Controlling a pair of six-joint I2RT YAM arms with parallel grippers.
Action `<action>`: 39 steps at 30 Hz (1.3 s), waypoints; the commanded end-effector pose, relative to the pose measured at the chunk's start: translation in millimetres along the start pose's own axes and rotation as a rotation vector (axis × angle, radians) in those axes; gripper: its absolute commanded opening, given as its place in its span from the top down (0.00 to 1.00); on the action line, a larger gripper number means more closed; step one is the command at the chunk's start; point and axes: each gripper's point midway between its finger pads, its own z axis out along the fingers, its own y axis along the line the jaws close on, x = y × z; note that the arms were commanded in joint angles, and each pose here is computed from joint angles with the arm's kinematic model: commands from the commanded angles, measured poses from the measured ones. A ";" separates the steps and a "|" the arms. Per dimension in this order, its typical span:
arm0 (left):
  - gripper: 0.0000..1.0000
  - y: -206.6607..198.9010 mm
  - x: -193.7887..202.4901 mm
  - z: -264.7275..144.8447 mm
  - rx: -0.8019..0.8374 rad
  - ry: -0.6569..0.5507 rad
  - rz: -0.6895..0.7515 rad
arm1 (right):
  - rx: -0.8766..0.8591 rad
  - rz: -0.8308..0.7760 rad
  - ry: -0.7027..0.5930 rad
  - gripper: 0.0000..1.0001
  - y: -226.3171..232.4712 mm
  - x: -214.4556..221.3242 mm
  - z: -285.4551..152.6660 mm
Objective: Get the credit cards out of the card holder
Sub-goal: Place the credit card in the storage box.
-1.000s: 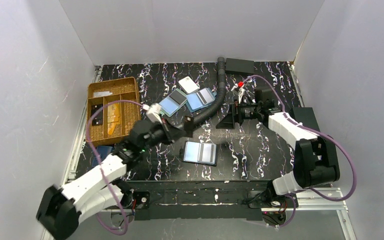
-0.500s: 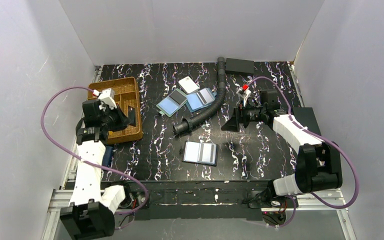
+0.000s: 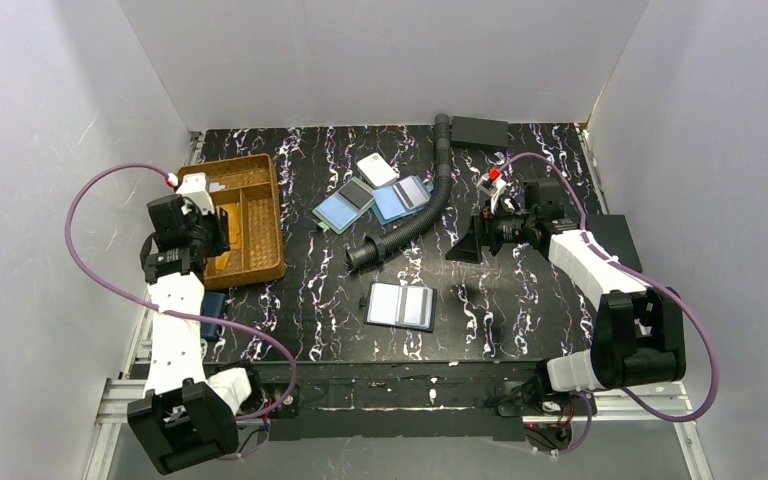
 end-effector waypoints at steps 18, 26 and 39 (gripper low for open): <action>1.00 108.0 -4.0 59.4 -0.266 0.105 0.086 | -0.082 -0.027 -0.043 0.02 19.8 -8.5 -5.3; 1.00 111.9 -7.9 88.7 -0.168 0.149 0.100 | -0.108 -0.015 -0.047 0.02 23.3 -8.6 -4.6; 0.98 117.4 1.1 116.8 -0.096 0.200 0.034 | -0.130 -0.002 -0.047 0.02 24.6 -7.0 -3.2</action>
